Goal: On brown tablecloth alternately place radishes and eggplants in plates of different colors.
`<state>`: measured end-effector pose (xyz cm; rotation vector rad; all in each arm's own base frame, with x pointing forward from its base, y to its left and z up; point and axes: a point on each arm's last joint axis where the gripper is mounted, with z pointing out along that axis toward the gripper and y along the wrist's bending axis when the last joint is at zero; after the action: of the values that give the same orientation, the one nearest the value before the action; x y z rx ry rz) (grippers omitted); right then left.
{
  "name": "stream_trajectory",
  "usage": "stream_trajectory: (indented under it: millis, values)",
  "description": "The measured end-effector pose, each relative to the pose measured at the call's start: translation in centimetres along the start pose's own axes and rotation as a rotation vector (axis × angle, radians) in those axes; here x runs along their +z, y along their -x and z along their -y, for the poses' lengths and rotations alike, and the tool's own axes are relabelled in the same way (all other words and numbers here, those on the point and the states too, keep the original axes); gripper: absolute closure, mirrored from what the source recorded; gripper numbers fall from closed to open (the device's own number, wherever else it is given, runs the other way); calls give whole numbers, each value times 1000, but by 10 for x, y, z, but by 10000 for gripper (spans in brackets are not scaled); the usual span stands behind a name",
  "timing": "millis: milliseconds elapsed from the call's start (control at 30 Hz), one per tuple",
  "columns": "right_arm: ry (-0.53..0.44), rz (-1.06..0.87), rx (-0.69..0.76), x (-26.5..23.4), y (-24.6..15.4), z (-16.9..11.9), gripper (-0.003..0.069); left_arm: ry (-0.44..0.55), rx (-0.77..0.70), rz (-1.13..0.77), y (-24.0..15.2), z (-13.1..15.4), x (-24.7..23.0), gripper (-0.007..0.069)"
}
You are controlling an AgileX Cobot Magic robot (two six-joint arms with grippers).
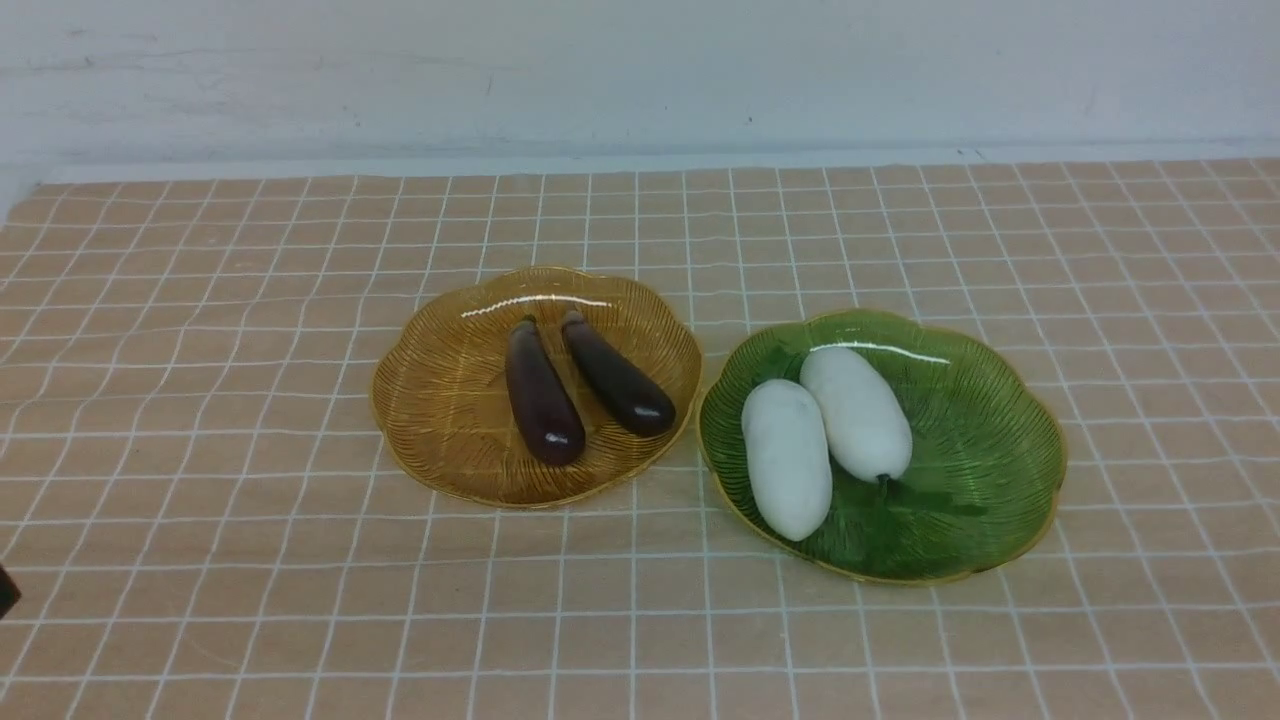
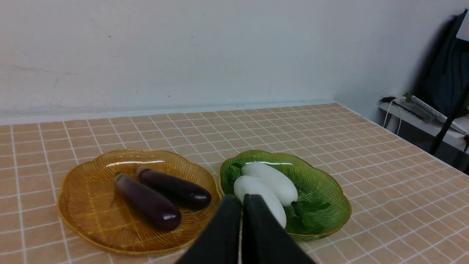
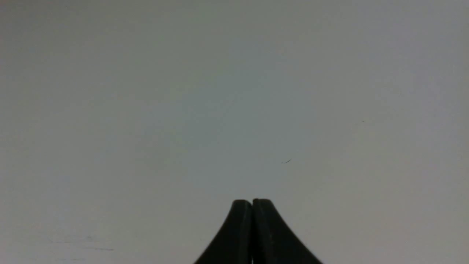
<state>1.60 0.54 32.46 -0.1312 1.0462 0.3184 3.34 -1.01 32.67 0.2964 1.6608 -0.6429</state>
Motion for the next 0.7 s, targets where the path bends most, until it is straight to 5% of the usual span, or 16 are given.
stream_trajectory:
  millis: [400,700]
  values:
    - [0,-1,0,0,0,0,674,29,128,-18,-10,-3,5,628]
    - [0,-1,0,0,0,0,674,190,173,-42,-55,-14,12,628]
